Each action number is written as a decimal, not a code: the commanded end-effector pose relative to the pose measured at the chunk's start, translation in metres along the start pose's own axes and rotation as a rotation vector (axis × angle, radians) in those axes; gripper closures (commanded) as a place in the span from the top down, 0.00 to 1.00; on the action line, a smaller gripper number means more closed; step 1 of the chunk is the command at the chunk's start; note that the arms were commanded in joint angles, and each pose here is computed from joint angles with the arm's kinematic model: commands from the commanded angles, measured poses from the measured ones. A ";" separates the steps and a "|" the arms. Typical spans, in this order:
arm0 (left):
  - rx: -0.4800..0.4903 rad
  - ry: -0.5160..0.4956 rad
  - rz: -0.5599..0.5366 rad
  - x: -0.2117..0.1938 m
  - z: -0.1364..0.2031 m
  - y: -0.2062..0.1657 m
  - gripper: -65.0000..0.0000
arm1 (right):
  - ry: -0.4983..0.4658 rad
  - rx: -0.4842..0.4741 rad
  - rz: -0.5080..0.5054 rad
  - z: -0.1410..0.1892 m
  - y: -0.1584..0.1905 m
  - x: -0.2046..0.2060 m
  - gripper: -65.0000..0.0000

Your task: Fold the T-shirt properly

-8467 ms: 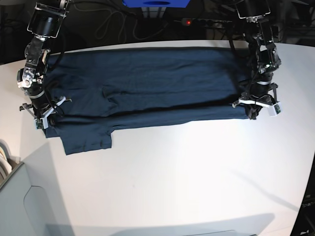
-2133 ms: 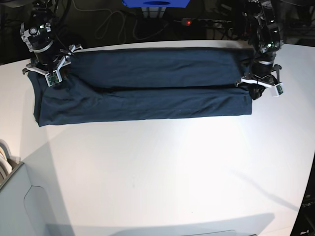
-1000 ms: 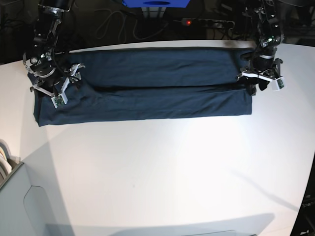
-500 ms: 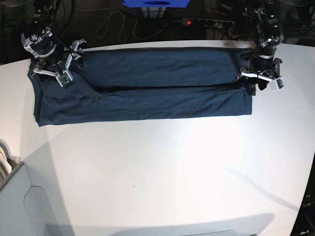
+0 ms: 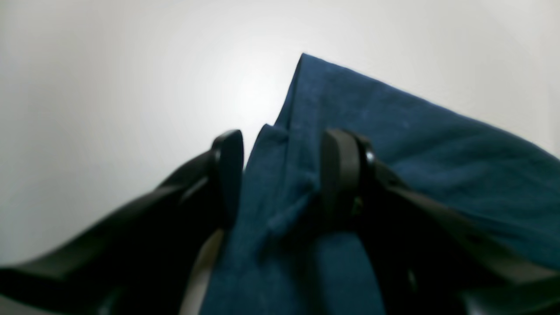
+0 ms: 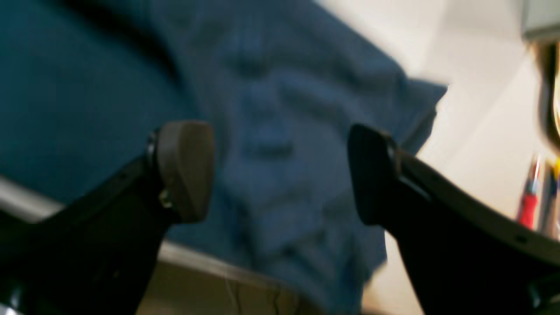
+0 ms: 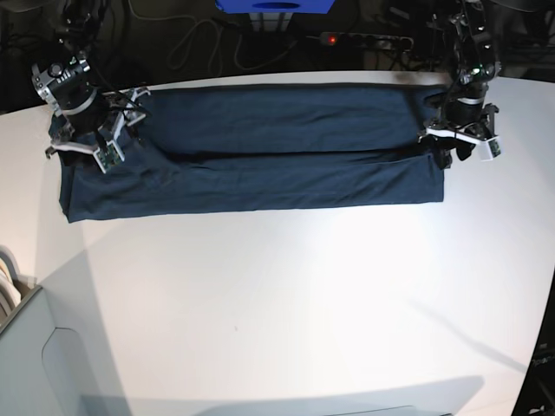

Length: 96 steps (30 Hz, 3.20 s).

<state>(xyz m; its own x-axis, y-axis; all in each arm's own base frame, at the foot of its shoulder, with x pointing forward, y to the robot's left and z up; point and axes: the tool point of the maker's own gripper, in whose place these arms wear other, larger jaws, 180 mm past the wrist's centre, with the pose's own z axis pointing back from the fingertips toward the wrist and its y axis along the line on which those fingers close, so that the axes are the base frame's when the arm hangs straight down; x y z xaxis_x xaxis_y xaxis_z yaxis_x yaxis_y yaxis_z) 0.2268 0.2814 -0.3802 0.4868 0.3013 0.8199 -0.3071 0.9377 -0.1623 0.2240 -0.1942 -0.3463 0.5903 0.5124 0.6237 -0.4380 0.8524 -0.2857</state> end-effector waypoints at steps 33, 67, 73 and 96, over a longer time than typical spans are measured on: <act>0.064 -0.024 -0.002 0.004 0.016 0.028 0.43 | -0.047 0.249 -0.022 -0.053 0.072 0.025 0.70; 0.068 -0.009 0.012 -0.004 0.018 0.027 0.43 | -0.036 0.167 -0.026 -0.056 0.032 0.022 0.70; 0.070 -0.004 0.005 -0.005 0.019 0.029 0.43 | -0.027 0.182 -0.038 -0.064 0.033 0.020 0.69; 0.069 -0.006 0.005 -0.005 0.019 0.028 0.43 | -0.034 0.116 0.015 -0.044 0.020 0.036 0.34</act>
<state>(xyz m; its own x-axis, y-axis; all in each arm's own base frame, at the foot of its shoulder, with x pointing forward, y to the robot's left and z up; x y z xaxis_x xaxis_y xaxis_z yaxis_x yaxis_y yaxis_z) 0.1946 0.2996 -0.3894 0.5098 0.3240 0.7970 -0.3745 0.9176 -0.1335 0.2583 -0.1571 -0.3734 0.6021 0.5082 0.6159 -0.5120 0.8376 -0.1906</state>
